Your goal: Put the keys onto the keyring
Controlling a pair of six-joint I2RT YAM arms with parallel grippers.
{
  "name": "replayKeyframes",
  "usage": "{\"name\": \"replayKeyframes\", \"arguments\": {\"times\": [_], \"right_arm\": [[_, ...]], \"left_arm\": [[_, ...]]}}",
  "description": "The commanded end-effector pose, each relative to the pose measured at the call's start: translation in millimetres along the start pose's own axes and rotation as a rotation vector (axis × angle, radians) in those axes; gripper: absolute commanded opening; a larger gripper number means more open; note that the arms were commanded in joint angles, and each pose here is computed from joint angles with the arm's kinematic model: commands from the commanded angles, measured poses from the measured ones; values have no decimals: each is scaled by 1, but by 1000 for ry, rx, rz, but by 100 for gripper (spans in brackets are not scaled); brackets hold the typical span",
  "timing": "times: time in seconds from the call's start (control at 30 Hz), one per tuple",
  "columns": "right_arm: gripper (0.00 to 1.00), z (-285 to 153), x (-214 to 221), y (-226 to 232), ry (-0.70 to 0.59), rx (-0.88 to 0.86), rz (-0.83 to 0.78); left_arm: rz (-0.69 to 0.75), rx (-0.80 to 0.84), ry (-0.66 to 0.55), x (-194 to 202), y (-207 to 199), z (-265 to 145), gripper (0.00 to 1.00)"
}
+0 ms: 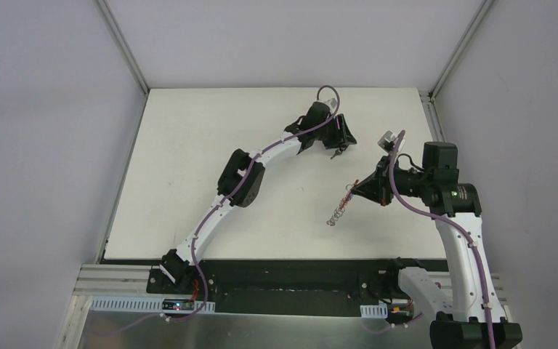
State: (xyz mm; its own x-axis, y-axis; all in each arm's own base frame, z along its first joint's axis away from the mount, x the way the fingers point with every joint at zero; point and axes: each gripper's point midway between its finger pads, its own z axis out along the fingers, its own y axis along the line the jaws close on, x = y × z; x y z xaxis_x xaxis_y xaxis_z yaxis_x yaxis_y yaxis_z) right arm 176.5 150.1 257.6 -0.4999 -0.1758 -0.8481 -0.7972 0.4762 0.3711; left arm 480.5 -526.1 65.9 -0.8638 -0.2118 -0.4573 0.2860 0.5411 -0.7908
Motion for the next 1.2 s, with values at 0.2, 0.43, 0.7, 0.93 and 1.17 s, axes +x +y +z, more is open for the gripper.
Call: {"name": "replayKeyframes", "arguments": {"times": [0.2, 0.43, 0.7, 0.93, 1.17], "right_arm": [[0, -9, -13, 12, -40, -2, -74], [0, -10, -17, 10, -43, 12, -83], [0, -14, -33, 11, -64, 22, -83], [0, -12, -33, 4, -69, 41, -74], [0, -9, -30, -1, -62, 35, -65]], "left_arm": [[-60, -1, 62, 14, -14, -19, 45], [-74, -43, 159, 40, -9, -48, 42], [37, -122, 283, 87, 10, -119, 40], [257, -134, 335, 100, 11, -170, 48], [527, -93, 349, 91, -5, -203, 58]]}}
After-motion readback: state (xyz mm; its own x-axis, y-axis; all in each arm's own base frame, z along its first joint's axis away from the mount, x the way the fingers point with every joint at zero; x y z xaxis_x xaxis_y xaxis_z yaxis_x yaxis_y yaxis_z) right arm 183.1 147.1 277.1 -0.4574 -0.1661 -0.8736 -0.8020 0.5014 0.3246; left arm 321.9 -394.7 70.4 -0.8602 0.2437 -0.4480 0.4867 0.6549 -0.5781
